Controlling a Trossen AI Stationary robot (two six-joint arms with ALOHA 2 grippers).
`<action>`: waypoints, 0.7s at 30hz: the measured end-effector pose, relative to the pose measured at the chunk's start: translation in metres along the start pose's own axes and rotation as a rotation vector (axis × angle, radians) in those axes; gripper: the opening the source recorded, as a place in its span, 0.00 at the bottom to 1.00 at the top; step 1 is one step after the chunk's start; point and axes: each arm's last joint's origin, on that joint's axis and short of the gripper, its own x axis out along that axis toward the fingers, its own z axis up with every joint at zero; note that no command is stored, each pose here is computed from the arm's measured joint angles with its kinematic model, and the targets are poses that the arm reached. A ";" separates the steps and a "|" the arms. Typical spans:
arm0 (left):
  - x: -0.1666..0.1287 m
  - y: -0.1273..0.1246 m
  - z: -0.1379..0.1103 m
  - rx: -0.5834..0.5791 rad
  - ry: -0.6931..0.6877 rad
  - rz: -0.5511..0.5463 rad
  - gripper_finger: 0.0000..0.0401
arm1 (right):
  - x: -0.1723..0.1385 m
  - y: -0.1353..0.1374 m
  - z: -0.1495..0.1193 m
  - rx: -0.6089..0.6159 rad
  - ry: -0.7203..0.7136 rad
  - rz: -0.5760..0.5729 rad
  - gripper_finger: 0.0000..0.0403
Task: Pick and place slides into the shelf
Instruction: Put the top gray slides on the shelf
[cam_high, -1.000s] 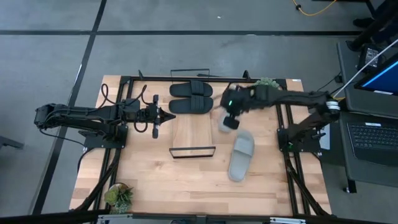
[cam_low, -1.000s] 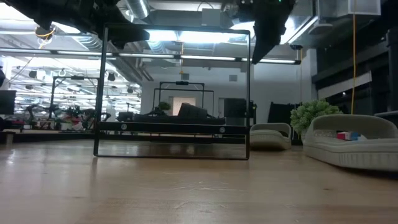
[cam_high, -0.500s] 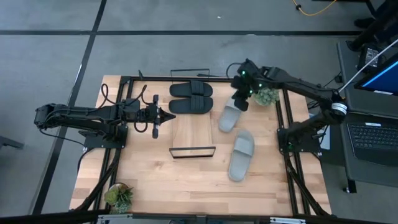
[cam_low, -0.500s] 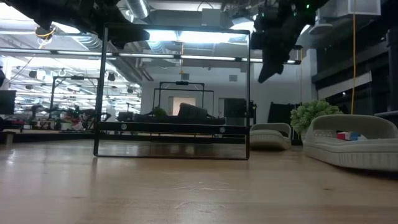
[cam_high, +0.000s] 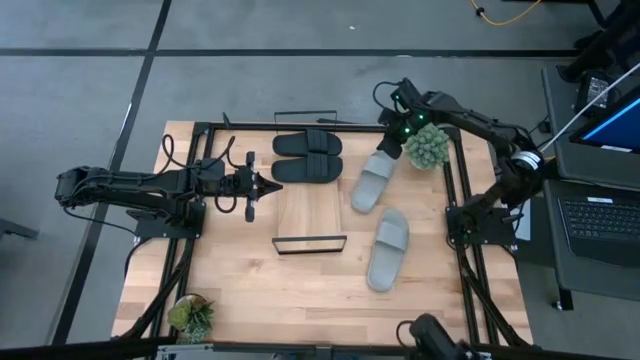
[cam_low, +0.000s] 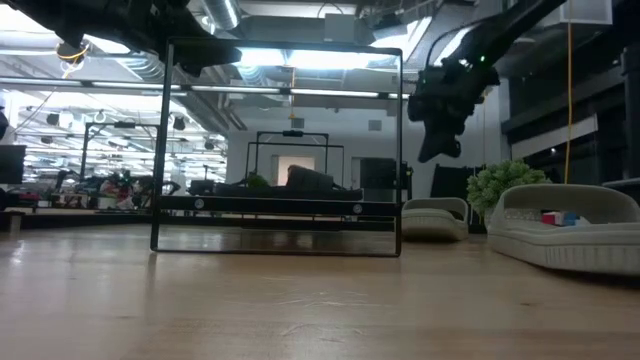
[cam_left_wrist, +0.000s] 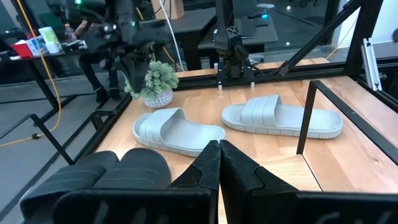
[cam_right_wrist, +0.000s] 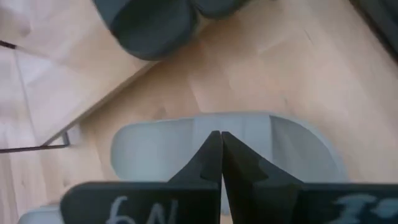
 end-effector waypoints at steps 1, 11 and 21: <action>0.000 0.000 0.000 -0.003 0.000 0.000 0.00 | 0.003 -0.005 -0.001 0.014 0.009 0.000 0.02; 0.000 0.000 0.000 -0.023 0.005 -0.001 0.00 | 0.023 -0.028 0.007 0.103 0.079 0.100 0.02; 0.000 0.000 -0.001 -0.024 0.013 -0.002 0.00 | 0.027 -0.030 0.006 0.111 0.125 0.116 0.17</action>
